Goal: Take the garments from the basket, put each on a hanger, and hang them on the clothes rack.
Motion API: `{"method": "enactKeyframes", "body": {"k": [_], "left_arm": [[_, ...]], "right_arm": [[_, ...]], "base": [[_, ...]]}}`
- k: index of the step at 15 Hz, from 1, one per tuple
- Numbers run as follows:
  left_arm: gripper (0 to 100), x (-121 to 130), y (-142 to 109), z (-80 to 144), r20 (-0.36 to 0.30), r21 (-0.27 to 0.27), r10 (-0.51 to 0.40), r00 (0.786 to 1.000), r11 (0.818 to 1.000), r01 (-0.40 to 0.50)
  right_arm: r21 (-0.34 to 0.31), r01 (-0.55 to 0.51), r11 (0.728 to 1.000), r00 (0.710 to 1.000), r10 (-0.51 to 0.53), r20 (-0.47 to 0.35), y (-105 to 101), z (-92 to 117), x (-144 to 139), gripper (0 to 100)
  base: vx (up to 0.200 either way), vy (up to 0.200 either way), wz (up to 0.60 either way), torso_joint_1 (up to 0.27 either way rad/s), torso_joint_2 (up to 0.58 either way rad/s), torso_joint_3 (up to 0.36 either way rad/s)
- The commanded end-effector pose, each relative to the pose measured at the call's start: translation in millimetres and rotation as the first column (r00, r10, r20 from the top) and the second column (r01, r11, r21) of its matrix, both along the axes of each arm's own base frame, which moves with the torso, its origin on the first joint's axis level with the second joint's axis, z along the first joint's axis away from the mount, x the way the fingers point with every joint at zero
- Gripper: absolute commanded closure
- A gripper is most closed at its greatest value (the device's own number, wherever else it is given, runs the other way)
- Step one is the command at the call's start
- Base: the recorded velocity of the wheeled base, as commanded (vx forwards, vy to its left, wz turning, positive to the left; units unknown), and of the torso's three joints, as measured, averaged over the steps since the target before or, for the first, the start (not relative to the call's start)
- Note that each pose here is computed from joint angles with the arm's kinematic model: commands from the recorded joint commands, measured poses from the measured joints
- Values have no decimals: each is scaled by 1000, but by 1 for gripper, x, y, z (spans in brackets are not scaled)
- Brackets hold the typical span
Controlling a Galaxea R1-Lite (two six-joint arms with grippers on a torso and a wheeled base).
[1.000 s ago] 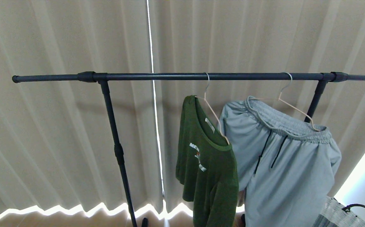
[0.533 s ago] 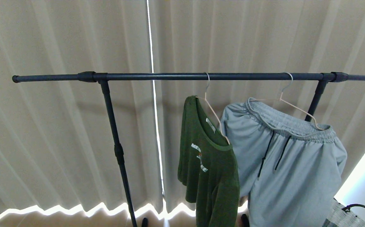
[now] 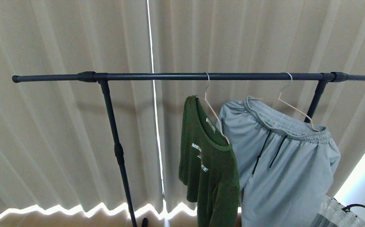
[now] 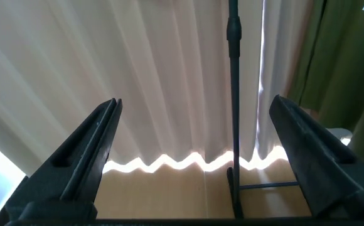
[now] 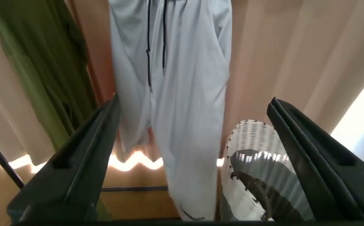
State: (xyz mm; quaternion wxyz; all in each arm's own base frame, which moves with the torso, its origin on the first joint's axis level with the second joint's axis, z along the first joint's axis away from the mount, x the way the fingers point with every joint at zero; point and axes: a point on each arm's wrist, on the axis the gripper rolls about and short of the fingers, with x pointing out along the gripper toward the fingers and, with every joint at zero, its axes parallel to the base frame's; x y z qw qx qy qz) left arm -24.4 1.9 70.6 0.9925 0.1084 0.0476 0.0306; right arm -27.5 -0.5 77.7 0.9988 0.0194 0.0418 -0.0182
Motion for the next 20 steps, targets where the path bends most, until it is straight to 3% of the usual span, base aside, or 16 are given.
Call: {"method": "enactKeyframes", "body": {"k": [1, 20], "left_arm": [[0, 0, 0, 0, 1, -1, 1, 1000, 1000, -1], [0, 0, 0, 0, 1, -1, 1, 1000, 1000, -1]], "right_arm": [[1, 2, 1000, 1000, -2, -2, 0, 0, 0, 0], [-1, 10, 1000, 1000, -10, -3, 0, 0, 0, 0]], "base": [[0, 0, 0, 0, 0, 0], [0, 0, 0, 0, 0, 0]]}}
